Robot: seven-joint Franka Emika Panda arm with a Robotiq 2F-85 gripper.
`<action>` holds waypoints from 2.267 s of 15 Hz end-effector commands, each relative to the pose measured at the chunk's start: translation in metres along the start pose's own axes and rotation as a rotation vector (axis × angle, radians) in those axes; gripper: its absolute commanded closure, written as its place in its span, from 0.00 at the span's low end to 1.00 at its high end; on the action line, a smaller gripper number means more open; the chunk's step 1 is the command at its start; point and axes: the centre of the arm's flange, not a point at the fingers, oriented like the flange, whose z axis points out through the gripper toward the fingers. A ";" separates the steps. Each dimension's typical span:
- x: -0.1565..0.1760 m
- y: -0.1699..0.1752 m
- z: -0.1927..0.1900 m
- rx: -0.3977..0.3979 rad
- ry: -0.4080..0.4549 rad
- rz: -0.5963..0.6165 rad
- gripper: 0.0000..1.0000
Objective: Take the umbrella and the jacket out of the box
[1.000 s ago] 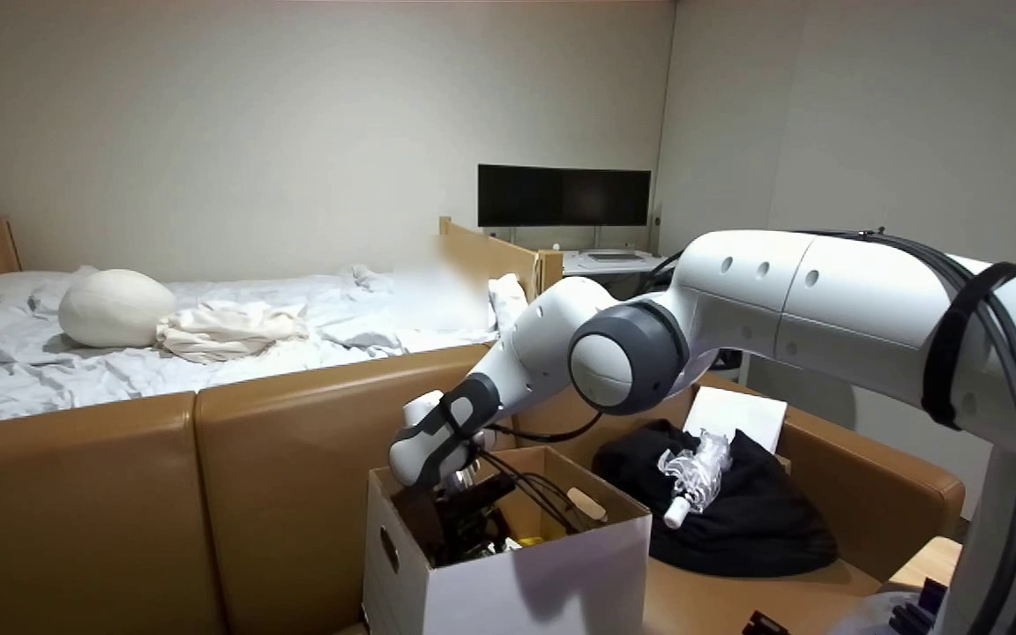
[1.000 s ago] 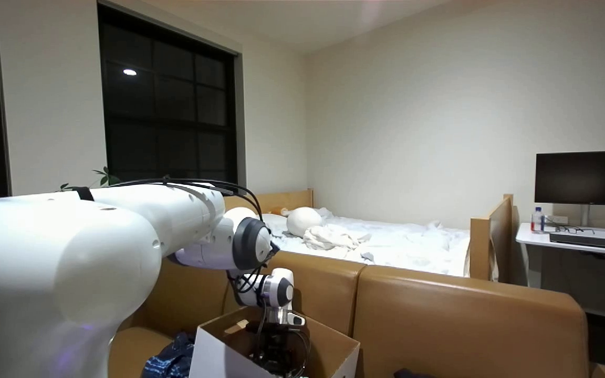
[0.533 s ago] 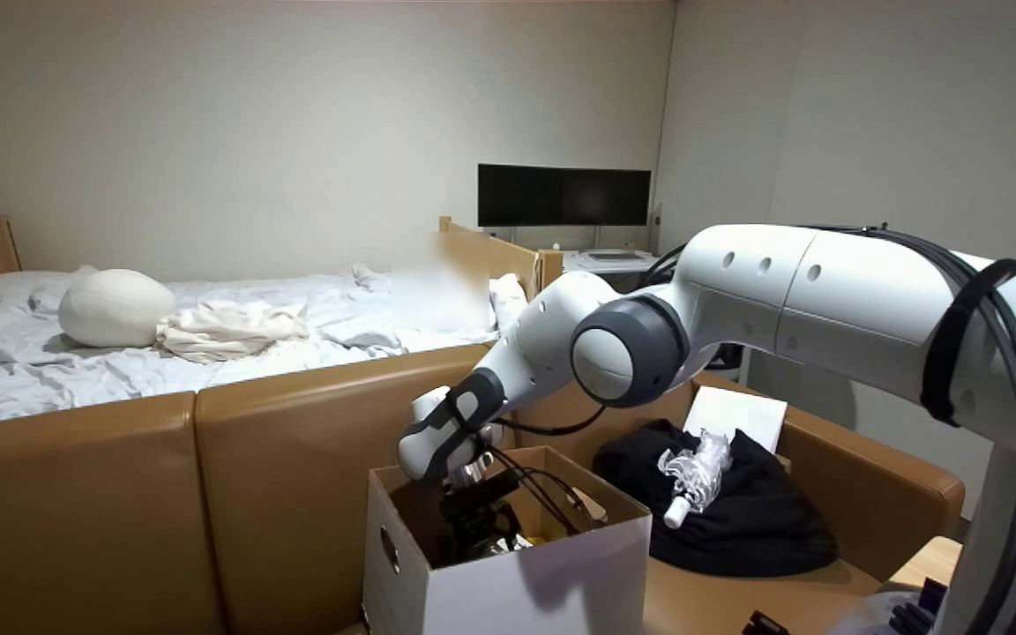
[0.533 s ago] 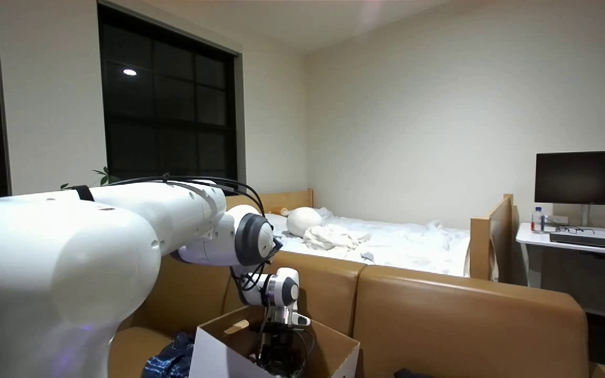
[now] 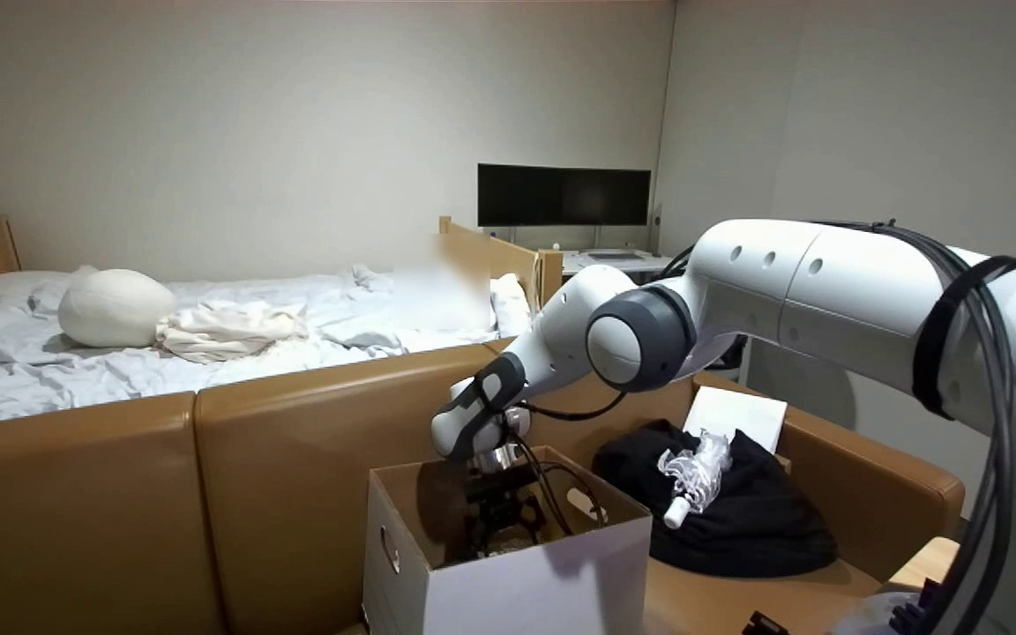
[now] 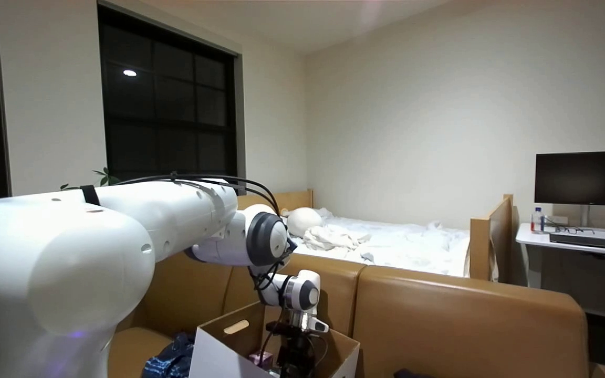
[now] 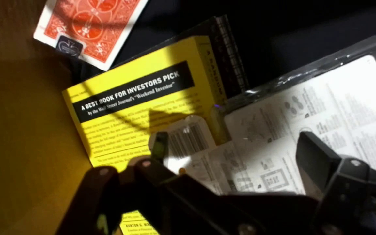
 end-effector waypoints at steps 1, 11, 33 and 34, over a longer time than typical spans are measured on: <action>0.003 0.018 0.000 0.072 -0.062 -0.007 0.00; 0.012 0.028 0.000 0.112 -0.054 0.063 0.00; 0.042 0.029 0.002 0.088 -0.046 -0.029 0.00; 0.042 0.025 0.003 0.086 -0.051 -0.059 0.00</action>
